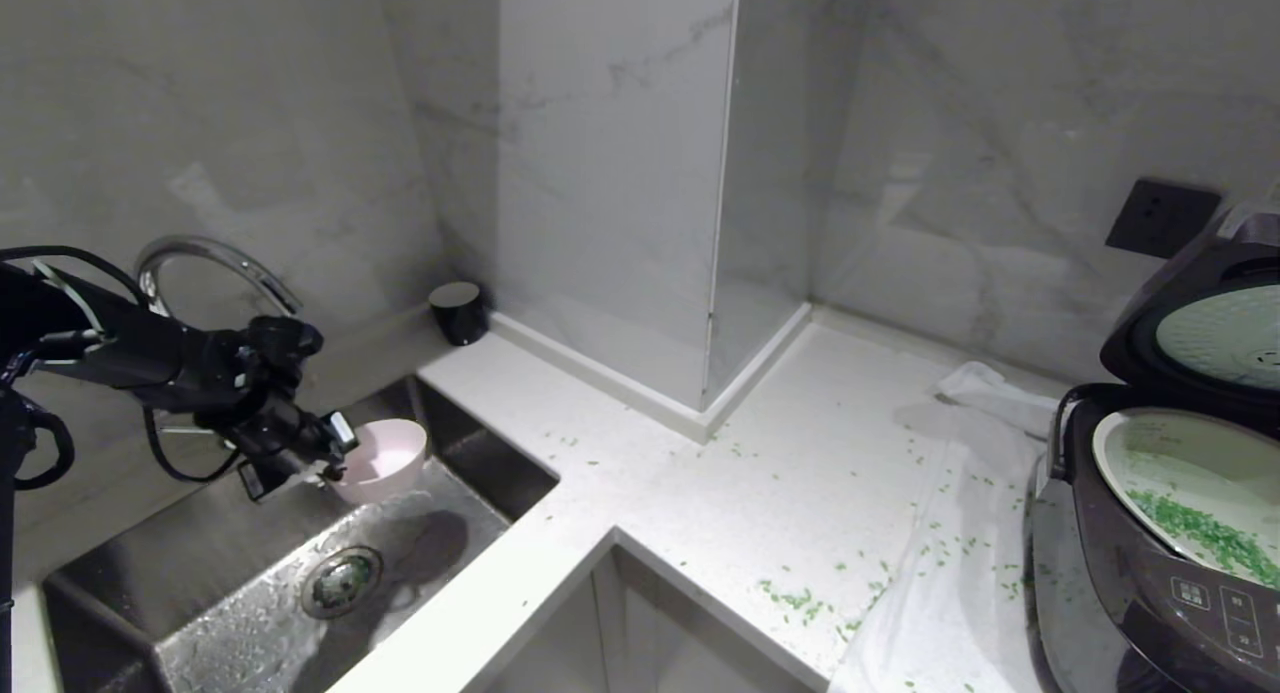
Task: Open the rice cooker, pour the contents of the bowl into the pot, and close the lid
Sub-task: Fill a bowl with water from the tap
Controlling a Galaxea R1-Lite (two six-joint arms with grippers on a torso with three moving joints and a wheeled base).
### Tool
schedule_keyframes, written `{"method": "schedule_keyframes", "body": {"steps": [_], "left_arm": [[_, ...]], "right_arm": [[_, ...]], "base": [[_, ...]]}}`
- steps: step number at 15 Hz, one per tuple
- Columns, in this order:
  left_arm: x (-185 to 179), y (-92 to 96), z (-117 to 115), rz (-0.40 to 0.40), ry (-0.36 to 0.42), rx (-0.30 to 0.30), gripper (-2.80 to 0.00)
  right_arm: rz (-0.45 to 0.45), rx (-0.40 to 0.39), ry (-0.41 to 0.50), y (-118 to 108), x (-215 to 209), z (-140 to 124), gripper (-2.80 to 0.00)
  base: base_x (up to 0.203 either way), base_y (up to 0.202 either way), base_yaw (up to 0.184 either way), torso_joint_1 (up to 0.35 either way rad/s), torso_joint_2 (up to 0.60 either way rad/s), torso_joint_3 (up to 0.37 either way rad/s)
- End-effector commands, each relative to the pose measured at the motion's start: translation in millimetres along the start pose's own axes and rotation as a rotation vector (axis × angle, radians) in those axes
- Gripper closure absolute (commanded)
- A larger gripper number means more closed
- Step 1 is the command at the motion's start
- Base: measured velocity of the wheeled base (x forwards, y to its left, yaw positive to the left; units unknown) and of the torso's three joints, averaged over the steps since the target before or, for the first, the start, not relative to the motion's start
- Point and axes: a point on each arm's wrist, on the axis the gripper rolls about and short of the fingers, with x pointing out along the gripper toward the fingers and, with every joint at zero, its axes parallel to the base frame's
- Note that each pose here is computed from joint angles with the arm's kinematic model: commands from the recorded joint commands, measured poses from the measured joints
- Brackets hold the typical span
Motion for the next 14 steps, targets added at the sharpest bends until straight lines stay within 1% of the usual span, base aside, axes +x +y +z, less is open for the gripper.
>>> {"method": "schedule_keyframes", "body": {"steps": [1,3,5,9,14], "left_arm": [[7,11.0,8,0.018,-0.002,-0.035,0.0],[10,15.0,15,0.022,-0.015,-0.05,0.0],[11,14.5,23,0.015,-0.036,-0.057,0.0],[27,9.6,36,0.057,-0.094,-0.068,0.0],[37,6.8,61,0.033,-0.165,-0.088,0.0]], "right_arm": [[0.001,-0.001,0.002,0,0,0,0.0],[0.001,0.0,0.004,0,0,-1,0.0],[0.001,-0.001,0.002,0,0,0,0.0],[0.001,-0.001,0.002,0,0,0,0.0],[0.001,-0.001,0.003,0,0,-1,0.0]], "base": [[0.0,0.0,0.0,0.0,0.0,0.0],[0.0,0.0,0.0,0.0,0.0,0.0],[0.0,0.0,0.0,0.0,0.0,0.0],[0.0,0.0,0.0,0.0,0.0,0.0],[0.0,0.0,0.0,0.0,0.0,0.0]]}}
